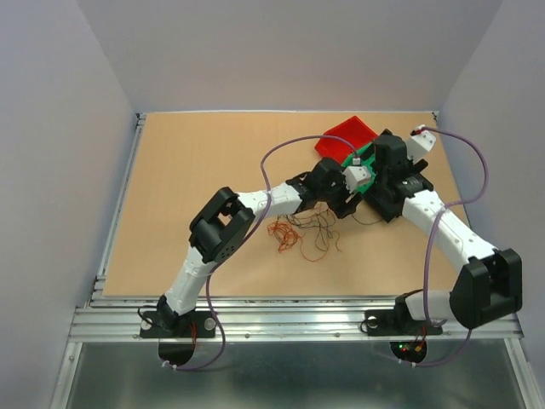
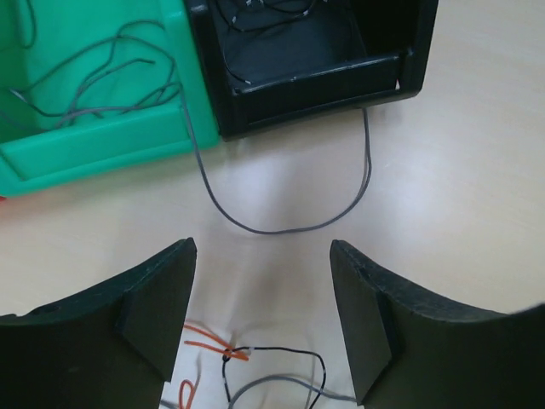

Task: Untangle the cables

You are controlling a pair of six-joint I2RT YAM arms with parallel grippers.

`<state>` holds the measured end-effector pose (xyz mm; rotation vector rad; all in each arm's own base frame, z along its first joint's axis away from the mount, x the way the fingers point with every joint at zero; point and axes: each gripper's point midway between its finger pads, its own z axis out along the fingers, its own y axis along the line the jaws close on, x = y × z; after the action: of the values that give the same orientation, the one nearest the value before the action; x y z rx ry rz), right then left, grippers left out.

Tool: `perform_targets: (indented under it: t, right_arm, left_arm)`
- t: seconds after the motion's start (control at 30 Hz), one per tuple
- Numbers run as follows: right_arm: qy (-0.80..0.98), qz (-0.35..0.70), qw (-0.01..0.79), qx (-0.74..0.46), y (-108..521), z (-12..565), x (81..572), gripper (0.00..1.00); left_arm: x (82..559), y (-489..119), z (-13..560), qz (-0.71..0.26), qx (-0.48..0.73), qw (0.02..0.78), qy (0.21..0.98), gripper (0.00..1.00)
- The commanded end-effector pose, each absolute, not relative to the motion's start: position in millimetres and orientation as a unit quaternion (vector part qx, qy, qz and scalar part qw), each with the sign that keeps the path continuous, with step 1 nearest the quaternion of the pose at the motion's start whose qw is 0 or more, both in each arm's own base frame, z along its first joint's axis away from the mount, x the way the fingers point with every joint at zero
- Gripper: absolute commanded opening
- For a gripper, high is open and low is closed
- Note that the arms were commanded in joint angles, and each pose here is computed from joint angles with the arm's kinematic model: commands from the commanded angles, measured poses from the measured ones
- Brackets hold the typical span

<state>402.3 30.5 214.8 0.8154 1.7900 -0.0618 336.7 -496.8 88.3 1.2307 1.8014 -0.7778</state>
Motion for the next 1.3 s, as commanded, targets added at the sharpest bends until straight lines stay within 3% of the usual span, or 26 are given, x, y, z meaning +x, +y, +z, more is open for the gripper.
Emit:
perform_targets:
  t: [0.0,0.37,0.5,0.6,0.63,0.7,1.0,1.27]
  right_arm:
    - [0.725,-0.021,0.585,0.362,17,233,388,1.00]
    - [0.688,0.011,0.618,0.379,5,259,354,1.00]
    - [0.682,0.016,0.622,0.384,2,259,345,1.00]
    - [0.676,0.025,0.627,0.387,1,261,338,1.00]
    - [0.673,0.030,0.629,0.388,1,264,336,1.00]
    - [0.674,0.036,0.627,0.388,2,262,335,1.00]
    - [0.696,0.009,0.614,0.372,4,248,344,1.00]
    - [0.702,-0.005,0.614,0.360,3,249,347,1.00]
  left_arm:
    - [342,-507,97,-0.308,0.465,0.405,0.725,0.75]
    - [354,-526,76,-0.316,0.438,0.381,0.751,0.73]
    - [358,-535,61,-0.318,0.437,0.377,0.752,0.66]
    - [347,-545,45,-0.324,0.457,0.366,0.743,0.47]
    - [342,-550,45,-0.320,0.474,0.363,0.736,0.24]
    - [343,-549,36,-0.295,0.488,0.363,0.736,0.00]
    - [386,-512,102,-0.211,0.456,0.448,0.740,0.00]
    - [426,-474,125,-0.118,0.479,0.461,0.738,0.00]
